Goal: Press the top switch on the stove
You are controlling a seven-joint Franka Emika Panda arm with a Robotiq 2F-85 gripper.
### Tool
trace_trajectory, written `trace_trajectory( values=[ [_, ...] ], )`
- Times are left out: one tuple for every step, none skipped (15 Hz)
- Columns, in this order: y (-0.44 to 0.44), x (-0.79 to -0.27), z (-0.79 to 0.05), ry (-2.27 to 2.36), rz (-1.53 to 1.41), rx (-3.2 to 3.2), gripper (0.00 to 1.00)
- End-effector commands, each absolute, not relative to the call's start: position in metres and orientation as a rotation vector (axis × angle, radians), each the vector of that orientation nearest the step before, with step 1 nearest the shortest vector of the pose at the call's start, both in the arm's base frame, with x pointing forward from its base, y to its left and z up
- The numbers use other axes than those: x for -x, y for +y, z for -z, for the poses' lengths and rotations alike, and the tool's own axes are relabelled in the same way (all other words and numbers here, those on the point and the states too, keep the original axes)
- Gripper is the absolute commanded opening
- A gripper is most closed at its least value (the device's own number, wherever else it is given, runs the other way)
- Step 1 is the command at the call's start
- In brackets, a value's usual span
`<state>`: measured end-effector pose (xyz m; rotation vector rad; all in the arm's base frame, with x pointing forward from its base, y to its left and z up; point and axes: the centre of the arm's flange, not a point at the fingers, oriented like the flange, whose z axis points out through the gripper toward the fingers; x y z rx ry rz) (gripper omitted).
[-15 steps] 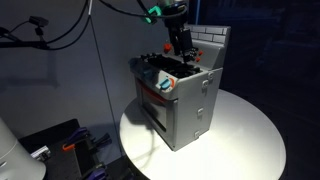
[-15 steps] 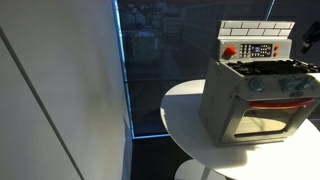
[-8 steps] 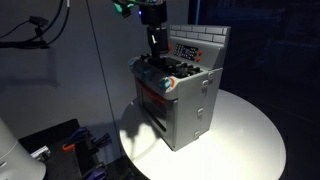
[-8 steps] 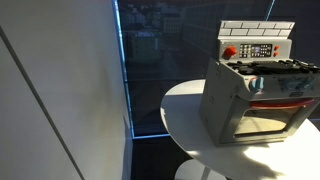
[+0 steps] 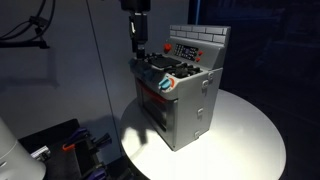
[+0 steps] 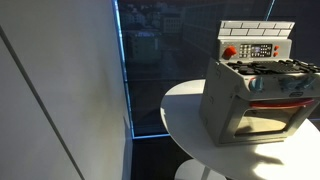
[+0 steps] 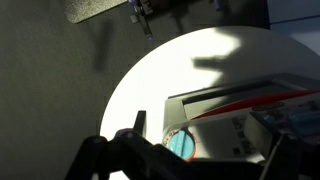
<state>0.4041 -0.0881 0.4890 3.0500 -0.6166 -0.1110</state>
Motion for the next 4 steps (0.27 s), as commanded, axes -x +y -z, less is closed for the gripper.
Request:
trace_trajectory(
  values=[
    [-0.0884,-0.4029,-0.4900,-0.617,0.111,-3.050,1.00],
    [-0.0881,-0.4032,-0.4895,-0.617,0.112,-3.049,1.00],
    [-0.0875,-0.4036,-0.4886,-0.614,0.115,-3.049,1.00],
    [-0.0871,-0.4041,-0.4877,-0.613,0.118,-3.048,1.00]
  ],
)
